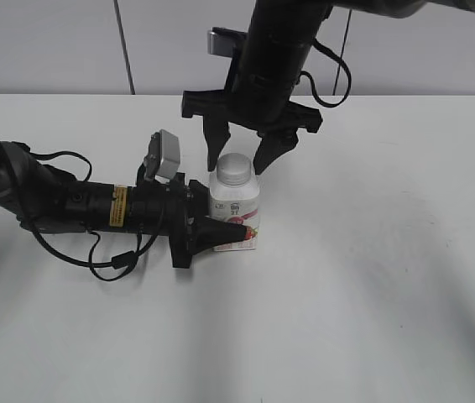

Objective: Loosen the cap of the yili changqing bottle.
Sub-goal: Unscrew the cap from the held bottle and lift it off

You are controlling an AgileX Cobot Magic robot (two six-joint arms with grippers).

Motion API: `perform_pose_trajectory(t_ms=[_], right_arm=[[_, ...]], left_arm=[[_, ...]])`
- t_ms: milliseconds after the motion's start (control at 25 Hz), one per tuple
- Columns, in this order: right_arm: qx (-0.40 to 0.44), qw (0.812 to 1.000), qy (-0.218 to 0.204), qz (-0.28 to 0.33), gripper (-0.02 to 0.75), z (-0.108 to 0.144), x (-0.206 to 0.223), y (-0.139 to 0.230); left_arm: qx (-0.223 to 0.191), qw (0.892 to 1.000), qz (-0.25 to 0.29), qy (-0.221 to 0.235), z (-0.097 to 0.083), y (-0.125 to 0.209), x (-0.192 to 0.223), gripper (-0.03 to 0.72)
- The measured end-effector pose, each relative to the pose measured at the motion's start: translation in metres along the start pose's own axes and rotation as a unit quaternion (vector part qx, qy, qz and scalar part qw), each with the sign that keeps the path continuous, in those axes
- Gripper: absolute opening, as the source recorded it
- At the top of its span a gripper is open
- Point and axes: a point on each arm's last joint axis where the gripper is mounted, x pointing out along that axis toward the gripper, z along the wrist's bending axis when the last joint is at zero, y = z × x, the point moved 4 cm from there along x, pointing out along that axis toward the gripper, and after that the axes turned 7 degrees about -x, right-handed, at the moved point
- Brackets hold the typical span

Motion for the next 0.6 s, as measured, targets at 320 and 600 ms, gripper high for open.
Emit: perform_pose_trajectory(t_ms=[320,600], right_arm=[[0.002,1.0,0.006,0.02,0.503,-0.004,0.01,0.003],[-0.001,1.0,0.01,0.024,0.435,-0.004,0.01,0.001]], left_arm=[[0.0,1.0,0.0,0.0,0.0,0.0,0.0,0.368],[0.0,1.0,0.0,-0.002,0.0,0.0,0.0,0.366]])
